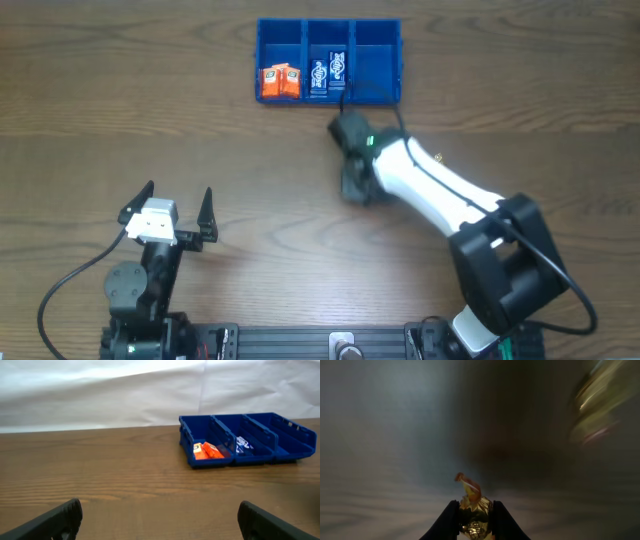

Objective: Sort Candies Into Trays

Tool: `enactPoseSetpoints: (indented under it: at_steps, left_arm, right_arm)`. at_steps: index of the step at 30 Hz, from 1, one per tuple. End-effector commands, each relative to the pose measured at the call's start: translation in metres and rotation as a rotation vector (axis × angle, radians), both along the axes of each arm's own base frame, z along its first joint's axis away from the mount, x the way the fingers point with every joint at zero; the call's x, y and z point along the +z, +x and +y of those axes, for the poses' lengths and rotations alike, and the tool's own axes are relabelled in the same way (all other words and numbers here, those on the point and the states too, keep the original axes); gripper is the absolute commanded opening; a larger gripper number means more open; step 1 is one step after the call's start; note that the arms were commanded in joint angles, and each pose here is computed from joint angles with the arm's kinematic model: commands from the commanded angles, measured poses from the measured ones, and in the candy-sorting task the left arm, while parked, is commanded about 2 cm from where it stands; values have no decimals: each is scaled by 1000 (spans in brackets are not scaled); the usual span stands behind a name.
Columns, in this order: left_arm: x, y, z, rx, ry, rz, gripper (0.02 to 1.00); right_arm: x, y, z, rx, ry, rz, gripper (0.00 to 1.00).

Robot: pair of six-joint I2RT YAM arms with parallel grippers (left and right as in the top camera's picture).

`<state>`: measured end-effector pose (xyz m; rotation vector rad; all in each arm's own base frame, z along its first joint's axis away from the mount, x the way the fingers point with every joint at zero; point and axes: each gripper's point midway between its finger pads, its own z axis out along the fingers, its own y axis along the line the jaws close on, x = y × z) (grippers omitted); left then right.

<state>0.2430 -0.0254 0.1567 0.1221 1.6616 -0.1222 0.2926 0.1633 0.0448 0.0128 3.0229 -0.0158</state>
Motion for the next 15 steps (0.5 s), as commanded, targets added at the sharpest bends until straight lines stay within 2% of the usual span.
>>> enactPoseSetpoints:
  at_steps: [1, 4, 7, 9, 15]
  left_arm:
    - [-17, -1, -2, -10, -11, 52, 998]
    - [-17, -1, -2, -10, -10, 52, 996]
    - [-17, -1, -2, -10, -10, 52, 998]
    - [-17, -1, -2, -10, -10, 52, 998]
    - [-17, -1, -2, -10, -11, 52, 998]
  right_arm:
    - [123, 114, -22, -57, 5, -360, 104]
    - [177, 164, -31, -81, 34, -529, 104]
    - [202, 205, -48, -135, 13, -652, 104]
    - [200, 226, -48, -120, 9, -689, 104]
    - [144, 262, -46, -129, -2, -667, 106]
